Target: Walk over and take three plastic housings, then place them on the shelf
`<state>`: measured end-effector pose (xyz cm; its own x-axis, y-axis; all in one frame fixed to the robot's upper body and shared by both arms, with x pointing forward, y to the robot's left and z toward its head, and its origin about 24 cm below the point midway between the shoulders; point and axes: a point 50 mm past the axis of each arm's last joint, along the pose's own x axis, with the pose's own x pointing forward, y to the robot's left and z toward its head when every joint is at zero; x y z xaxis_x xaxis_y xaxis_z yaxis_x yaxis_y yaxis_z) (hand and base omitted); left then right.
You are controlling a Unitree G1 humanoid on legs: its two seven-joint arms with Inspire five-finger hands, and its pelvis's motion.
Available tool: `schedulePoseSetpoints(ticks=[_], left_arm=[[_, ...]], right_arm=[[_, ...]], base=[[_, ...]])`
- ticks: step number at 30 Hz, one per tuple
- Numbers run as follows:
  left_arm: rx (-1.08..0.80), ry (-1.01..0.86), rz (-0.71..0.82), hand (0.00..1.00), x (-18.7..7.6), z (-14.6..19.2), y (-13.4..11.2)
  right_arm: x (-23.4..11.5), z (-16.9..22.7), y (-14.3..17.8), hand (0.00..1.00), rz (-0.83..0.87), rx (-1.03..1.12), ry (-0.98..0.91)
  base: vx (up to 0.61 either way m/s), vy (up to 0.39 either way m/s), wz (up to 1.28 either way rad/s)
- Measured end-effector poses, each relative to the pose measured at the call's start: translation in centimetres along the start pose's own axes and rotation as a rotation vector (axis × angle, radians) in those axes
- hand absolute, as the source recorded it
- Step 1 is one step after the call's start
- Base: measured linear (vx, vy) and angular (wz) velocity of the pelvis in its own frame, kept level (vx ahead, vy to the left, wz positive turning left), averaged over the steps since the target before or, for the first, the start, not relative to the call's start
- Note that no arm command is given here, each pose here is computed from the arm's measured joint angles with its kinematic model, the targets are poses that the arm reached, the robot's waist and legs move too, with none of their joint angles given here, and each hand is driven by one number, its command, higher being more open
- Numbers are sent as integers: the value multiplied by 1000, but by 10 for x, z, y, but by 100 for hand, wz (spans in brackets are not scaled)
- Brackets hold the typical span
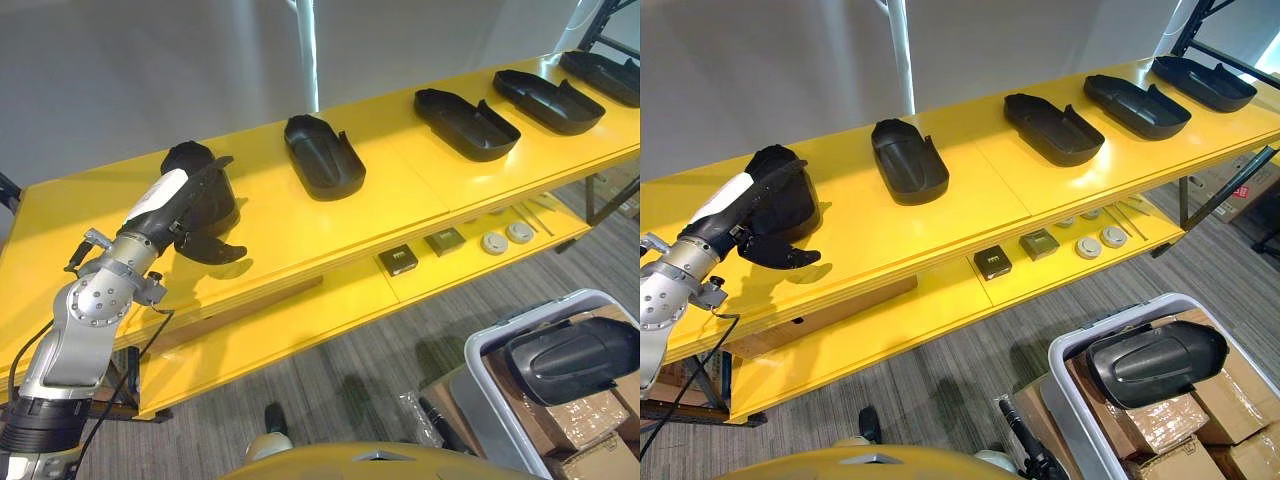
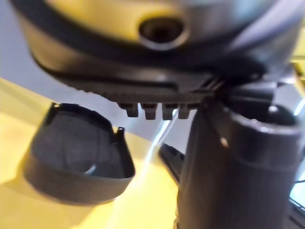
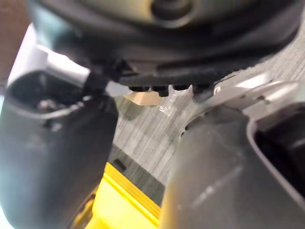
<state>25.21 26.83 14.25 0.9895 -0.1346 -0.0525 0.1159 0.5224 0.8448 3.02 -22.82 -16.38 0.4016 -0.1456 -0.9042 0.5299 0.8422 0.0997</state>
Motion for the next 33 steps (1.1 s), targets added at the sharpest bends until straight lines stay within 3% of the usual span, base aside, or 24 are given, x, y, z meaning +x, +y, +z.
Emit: schedulePoseSetpoints(ticks=[10, 23, 33], left_arm=[[9, 84, -139, 100, 2, -14, -2], [27, -2, -367, 100, 19, 7, -5], [85, 11, -517, 100, 17, 8, -6]], right_arm=[[0, 3, -2, 100, 1, -17, 0], [0, 9, 0, 100, 21, -38, -19], [-2, 6, -5, 100, 8, -32, -13]], base=[[-64, 5, -1], [9, -2, 0], [0, 0, 0]])
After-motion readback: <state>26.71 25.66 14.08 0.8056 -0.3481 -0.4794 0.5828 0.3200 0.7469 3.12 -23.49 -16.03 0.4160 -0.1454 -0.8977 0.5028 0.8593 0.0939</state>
